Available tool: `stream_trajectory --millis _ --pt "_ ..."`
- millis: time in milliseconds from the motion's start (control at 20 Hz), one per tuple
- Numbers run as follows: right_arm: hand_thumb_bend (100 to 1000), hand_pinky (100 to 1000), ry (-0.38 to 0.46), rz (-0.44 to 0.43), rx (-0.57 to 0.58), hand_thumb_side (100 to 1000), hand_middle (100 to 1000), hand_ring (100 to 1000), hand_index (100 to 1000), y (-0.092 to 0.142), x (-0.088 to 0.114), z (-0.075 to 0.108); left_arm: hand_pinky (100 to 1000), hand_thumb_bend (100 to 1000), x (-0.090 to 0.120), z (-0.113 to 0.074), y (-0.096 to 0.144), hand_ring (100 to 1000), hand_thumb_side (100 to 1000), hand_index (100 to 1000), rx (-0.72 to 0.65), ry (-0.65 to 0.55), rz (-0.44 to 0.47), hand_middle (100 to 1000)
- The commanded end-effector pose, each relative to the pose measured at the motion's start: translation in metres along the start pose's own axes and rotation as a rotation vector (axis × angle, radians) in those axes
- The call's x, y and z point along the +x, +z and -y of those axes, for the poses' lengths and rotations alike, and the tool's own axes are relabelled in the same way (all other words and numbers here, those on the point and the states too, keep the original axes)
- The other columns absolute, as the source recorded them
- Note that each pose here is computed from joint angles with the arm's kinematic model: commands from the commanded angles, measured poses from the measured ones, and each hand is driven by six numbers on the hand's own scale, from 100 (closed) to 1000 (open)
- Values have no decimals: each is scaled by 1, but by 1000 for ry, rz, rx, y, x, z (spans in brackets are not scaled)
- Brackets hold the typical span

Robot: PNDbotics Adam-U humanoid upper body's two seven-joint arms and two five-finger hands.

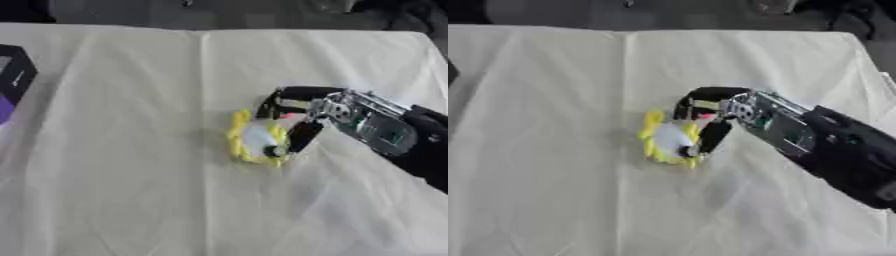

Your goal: Pick up the objects with one hand, pass them to the other hand, and then place them into the box on the other side of the table.

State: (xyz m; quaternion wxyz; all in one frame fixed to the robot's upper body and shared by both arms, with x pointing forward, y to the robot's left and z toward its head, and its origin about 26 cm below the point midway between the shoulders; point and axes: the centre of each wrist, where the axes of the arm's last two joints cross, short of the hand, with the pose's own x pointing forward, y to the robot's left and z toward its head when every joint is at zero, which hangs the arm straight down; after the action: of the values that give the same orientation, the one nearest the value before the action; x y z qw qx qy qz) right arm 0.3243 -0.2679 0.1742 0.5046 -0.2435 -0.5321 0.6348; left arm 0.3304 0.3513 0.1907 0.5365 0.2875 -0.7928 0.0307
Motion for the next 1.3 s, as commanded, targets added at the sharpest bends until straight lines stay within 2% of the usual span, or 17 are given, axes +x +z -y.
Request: stream_trajectory --millis 50,100,150,350,650,1100,1300 --pt "404 776 3 13 -85 133 647 713 735 9 6 11 801 781 9 -6 -3 646 497 656 23 -10 36 681" --pt "430 775 -2 14 -101 146 634 707 727 9 7 11 801 781 9 -6 -3 646 497 656 23 -9 36 680" --pt "409 775 -6 15 -110 162 631 706 725 10 9 10 801 781 9 -6 -3 646 497 655 24 -9 35 680" --pt "420 775 -12 9 -113 229 629 704 725 9 10 4 801 783 9 -5 -2 644 497 653 27 -5 36 679" --pt "423 779 -7 1 -53 248 646 716 767 4 9 -3 802 781 8 -5 -2 644 498 651 29 0 34 679" --pt "429 781 -3 9 -18 296 660 726 790 2 9 -4 802 783 8 -4 -2 639 497 647 34 5 35 675" --pt "437 782 4 15 4 385 653 722 786 0 11 -3 802 782 8 -4 -1 638 497 646 33 5 34 673"
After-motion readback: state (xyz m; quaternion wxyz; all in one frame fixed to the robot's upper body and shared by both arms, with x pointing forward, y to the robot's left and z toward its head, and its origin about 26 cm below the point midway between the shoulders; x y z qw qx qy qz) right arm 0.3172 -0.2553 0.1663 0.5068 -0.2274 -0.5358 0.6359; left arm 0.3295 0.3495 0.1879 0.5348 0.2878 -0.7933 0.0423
